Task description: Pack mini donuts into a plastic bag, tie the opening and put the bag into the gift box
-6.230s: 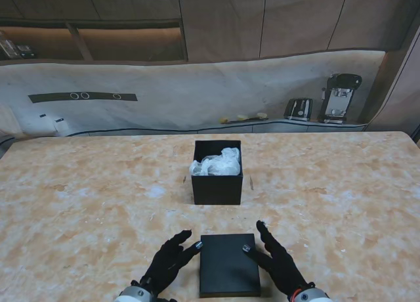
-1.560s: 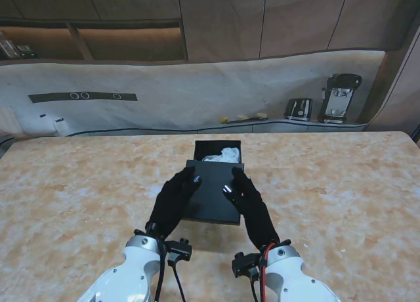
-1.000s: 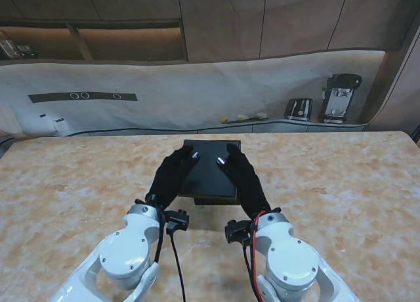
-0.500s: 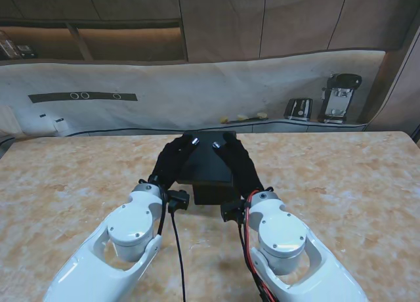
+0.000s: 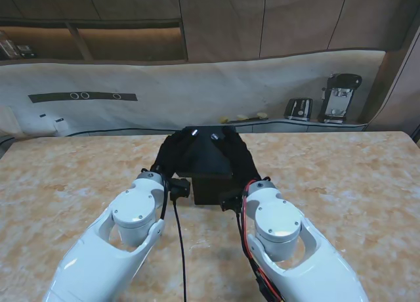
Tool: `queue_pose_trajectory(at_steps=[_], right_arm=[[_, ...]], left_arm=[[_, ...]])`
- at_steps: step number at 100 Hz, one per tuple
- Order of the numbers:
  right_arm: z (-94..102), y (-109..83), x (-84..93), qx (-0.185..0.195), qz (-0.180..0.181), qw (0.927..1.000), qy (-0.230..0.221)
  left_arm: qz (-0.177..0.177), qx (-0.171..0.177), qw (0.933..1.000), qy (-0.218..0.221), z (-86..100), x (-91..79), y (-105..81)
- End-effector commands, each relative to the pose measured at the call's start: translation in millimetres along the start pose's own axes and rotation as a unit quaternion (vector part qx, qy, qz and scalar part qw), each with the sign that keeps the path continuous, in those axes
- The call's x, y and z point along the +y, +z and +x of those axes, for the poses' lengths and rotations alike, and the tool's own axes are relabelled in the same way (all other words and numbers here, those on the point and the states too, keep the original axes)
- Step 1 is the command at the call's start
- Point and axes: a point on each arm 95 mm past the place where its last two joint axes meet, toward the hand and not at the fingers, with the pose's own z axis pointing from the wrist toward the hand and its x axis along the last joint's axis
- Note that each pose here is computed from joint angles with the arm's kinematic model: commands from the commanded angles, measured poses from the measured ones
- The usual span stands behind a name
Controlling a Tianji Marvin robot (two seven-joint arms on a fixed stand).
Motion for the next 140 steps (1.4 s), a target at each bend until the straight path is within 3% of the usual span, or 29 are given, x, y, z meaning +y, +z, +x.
queue_pose_trajectory(at_steps=[1, 65, 140], right_arm=[[3.1, -0.6, -10.0, 0.001, 0.017, 0.9998, 0.006], [-2.1, 9.4, 7.8, -0.017, -0.002, 0.9998, -0.012], [-9.0, 14.1, 8.0, -0.039, 0.002, 0.9991, -0.018]], left_arm=[[-0.025, 0.012, 0.9995, -0.015, 13.3, 15.0, 0.3], [-0.036, -0.006, 0.9986, -0.039, 11.8, 28.9, 12.2], [-0.026, -0.025, 0.9984, -0.043, 1.7, 29.9, 7.2]])
